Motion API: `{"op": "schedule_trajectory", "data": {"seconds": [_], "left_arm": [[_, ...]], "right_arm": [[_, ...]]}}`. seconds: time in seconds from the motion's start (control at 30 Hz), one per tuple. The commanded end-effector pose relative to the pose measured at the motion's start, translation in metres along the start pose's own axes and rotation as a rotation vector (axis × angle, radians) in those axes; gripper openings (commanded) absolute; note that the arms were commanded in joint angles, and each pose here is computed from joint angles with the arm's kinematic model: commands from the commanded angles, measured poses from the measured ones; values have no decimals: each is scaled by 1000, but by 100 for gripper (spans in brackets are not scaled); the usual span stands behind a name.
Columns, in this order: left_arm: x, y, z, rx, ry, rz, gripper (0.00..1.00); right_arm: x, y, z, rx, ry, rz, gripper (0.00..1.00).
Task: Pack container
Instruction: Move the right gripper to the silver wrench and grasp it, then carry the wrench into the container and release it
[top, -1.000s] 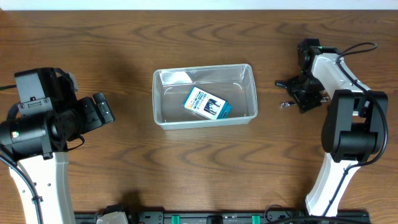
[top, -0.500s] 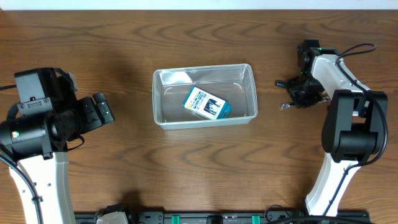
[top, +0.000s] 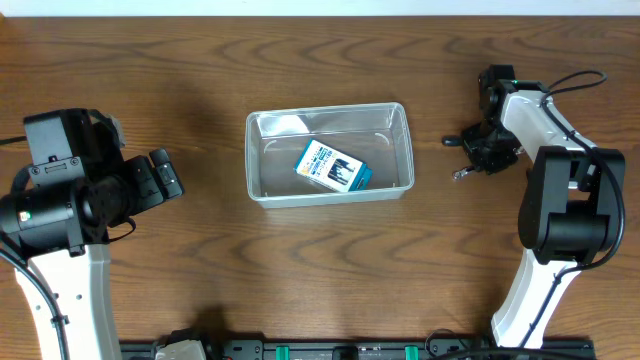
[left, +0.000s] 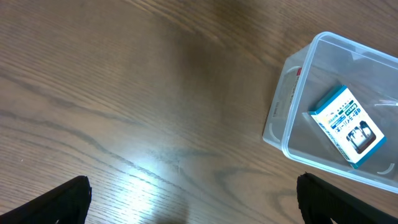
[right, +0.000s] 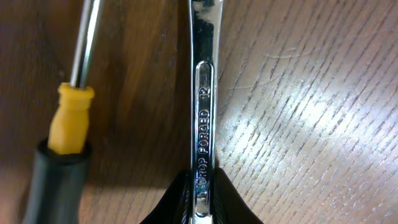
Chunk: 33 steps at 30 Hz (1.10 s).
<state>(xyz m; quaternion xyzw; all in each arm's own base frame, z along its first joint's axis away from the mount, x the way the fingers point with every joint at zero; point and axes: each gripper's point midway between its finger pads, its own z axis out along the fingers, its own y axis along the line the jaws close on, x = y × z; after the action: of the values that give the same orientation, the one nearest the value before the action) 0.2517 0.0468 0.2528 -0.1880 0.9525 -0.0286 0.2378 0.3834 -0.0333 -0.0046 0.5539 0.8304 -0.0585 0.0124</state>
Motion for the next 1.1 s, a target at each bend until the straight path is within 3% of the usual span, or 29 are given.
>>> {"op": "schedule_trajectory", "data": {"seconds": [0.0, 0.4, 0.6, 0.8, 0.9, 1.07], "left_arm": [[-1, -2, -2, 5, -1, -2, 98], [-1, -2, -2, 4, -1, -2, 98], [-1, -2, -2, 4, -2, -1, 98], [-3, -2, -2, 6, -8, -1, 98], [-4, -2, -2, 6, -13, -1, 98], [-4, -2, -2, 6, -12, -1, 98]], "right_arm": [[6, -17, 23, 74, 26, -58, 2], [14, -26, 14, 99, 68, -75, 1], [-4, -1, -30, -13, -51, -212, 1], [-8, 71, -121, -262, -299, -726, 1], [25, 107, -177, -397, -416, -1102, 1], [94, 132, -230, -471, -571, -1633, 1]]}}
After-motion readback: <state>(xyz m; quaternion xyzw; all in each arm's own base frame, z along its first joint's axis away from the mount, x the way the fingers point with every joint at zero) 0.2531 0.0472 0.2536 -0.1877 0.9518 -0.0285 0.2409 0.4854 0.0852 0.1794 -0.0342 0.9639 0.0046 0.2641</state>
